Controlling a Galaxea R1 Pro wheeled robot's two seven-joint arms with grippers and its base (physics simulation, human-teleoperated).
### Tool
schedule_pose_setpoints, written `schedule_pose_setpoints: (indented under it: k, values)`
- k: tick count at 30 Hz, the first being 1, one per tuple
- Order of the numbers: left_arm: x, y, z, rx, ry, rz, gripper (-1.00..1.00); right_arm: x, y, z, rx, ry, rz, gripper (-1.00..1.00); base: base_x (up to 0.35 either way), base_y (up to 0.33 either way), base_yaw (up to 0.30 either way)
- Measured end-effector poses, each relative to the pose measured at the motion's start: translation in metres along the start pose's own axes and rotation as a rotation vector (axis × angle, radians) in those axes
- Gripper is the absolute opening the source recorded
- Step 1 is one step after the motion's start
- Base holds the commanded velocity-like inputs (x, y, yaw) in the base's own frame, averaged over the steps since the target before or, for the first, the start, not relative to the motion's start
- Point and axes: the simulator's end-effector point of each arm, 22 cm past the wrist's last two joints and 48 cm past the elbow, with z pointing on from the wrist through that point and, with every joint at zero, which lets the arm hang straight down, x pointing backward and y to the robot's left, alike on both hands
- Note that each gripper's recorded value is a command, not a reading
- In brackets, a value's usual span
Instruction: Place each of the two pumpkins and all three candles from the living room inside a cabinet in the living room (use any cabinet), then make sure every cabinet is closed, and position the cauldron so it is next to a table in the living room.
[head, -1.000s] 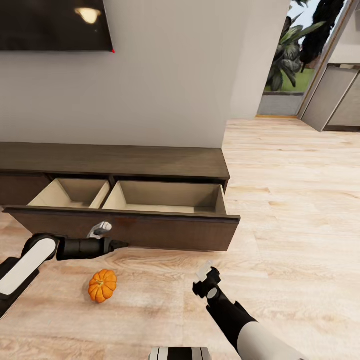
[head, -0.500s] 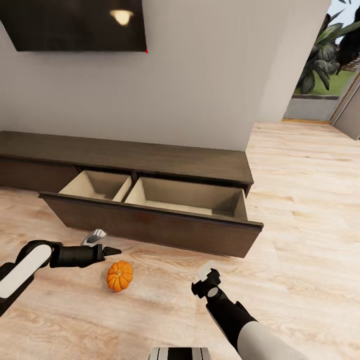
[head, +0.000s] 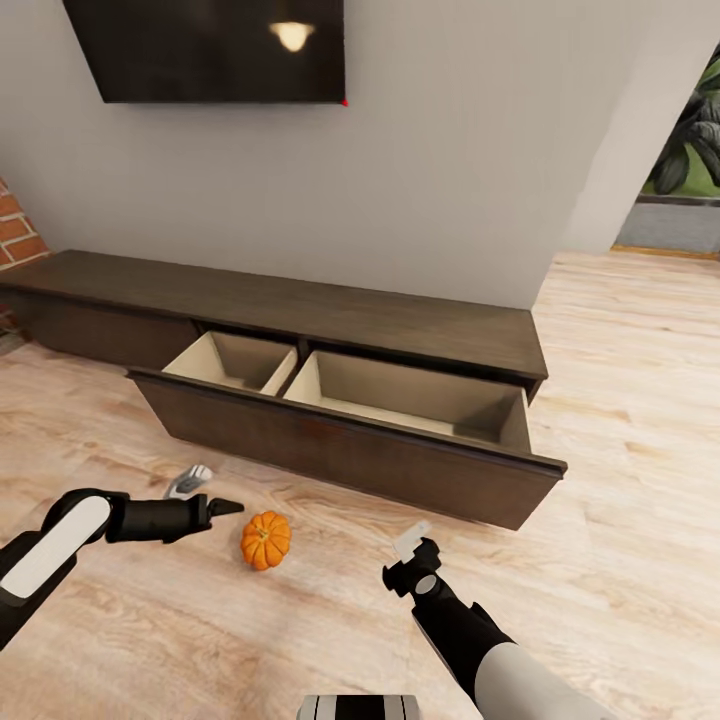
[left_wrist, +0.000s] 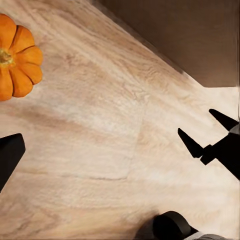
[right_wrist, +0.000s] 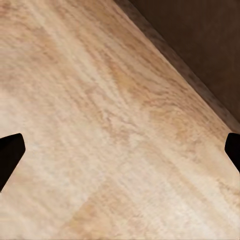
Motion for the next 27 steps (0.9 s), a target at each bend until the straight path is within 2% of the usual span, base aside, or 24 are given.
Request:
schedule_pose_setpoints:
  k: [1, 5, 6, 7, 8, 11, 14, 15, 21, 23, 26, 27]
  values:
    - [-0.002, -0.002, 0.0, 0.006, -0.008, -0.001, 1.0, 0.0, 0.001, 0.0, -0.005, 0.0, 0.0, 1.0, 0.0, 0.0, 0.008]
    - [-0.025, -0.019, -0.014, 0.059, -0.077, 0.002, 1.0, 0.0, 0.024, -0.001, -0.107, 0.002, 0.0, 1.0, 0.0, 0.0, 0.003]
    - [-0.034, -0.026, -0.02, 0.084, -0.103, 0.005, 1.0, -0.001, 0.029, -0.002, -0.132, 0.001, 0.0, 1.0, 0.0, 0.0, 0.0]
    - [-0.054, -0.044, -0.037, 0.16, -0.159, 0.002, 1.0, -0.004, 0.035, -0.003, -0.164, -0.006, 0.002, 1.0, 0.0, 0.0, 0.0]
    - [-0.063, -0.056, -0.047, 0.219, -0.187, -0.008, 1.0, -0.008, 0.036, -0.004, -0.17, -0.013, 0.004, 1.0, 0.0, 0.0, 0.055]
    - [-0.076, -0.077, -0.064, 0.332, -0.228, -0.031, 1.0, -0.017, 0.034, -0.005, -0.172, -0.031, 0.007, 1.0, 0.0, 0.0, 0.196]
    - [-0.085, -0.083, -0.075, 0.371, -0.26, -0.045, 1.0, -0.02, 0.034, -0.005, -0.173, -0.038, 0.009, 1.0, 0.0, 0.0, 0.269]
    - [-0.093, -0.087, -0.084, 0.405, -0.286, -0.057, 1.0, -0.021, 0.034, -0.005, -0.174, -0.039, 0.009, 1.0, 0.0, 0.0, 0.288]
    - [-0.104, -0.112, -0.107, 0.564, -0.322, -0.099, 1.0, -0.024, 0.033, -0.006, -0.175, -0.046, 0.01, 1.0, 0.0, 0.0, 0.291]
    - [-0.105, -0.117, -0.11, 0.59, -0.326, -0.099, 1.0, -0.026, 0.032, -0.006, -0.173, -0.051, 0.01, 1.0, 0.0, 0.0, 0.183]
    - [-0.102, -0.134, -0.106, 0.652, -0.326, -0.114, 1.0, -0.032, 0.031, -0.006, -0.172, -0.062, 0.013, 1.0, 0.0, 0.0, 0.06]
    - [-0.101, -0.142, -0.102, 0.679, -0.327, -0.125, 1.0, -0.033, 0.031, -0.006, -0.175, -0.064, 0.032, 1.0, 0.0, 0.0, 0.024]
